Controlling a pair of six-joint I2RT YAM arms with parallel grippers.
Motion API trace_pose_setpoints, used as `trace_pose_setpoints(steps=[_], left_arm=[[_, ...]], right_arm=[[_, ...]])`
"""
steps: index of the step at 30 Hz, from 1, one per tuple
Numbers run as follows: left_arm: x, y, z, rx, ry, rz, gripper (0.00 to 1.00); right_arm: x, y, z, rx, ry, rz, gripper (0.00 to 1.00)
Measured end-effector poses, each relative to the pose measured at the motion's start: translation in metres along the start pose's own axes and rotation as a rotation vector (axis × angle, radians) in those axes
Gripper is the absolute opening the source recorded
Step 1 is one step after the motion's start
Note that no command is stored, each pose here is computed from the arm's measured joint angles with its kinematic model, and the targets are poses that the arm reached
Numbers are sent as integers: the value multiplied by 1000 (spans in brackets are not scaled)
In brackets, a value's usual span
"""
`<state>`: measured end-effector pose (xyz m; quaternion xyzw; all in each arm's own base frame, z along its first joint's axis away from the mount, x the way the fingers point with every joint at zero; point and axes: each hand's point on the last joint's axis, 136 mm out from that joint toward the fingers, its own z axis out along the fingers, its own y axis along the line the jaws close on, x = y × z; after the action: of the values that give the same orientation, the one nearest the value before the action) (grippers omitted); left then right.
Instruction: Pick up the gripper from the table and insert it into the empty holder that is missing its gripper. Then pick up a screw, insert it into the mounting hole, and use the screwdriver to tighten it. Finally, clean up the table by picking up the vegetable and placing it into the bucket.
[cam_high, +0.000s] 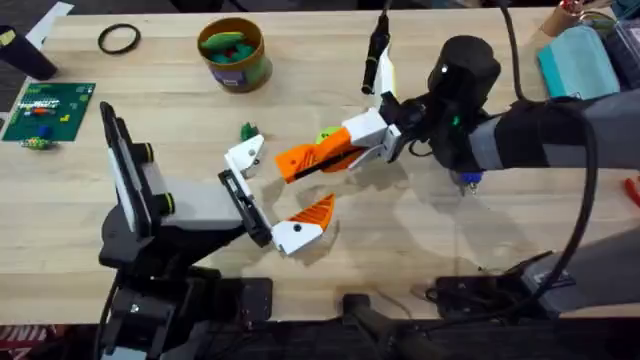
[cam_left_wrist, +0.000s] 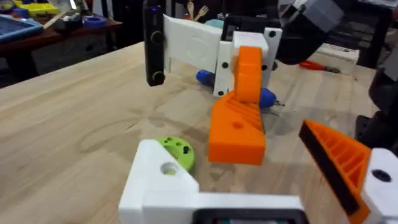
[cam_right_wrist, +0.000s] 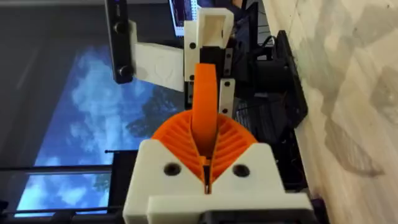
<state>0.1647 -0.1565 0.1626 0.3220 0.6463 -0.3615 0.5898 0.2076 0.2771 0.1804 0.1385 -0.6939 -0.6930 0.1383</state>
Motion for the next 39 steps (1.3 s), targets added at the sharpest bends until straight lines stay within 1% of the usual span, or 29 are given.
trace_pose_setpoints(steps=[5,12,16,21,28,39], left_arm=[[1,-6,0,35,4,-3,983],[1,-9,0,54,5,-4,983],[1,-10,0,57,6,-5,983],[1,-10,0,60,6,-5,983],[2,-11,0,64,7,-5,983],[2,-13,-1,76,10,-9,983]], right_arm=[[0,0,0,0,0,-5,7],[0,0,0,0,0,-4,7],[2,-2,0,0,0,-3,7],[11,-12,0,1,0,-14,7],[11,-13,0,1,0,-67,7],[11,-13,0,1,0,-76,7]])
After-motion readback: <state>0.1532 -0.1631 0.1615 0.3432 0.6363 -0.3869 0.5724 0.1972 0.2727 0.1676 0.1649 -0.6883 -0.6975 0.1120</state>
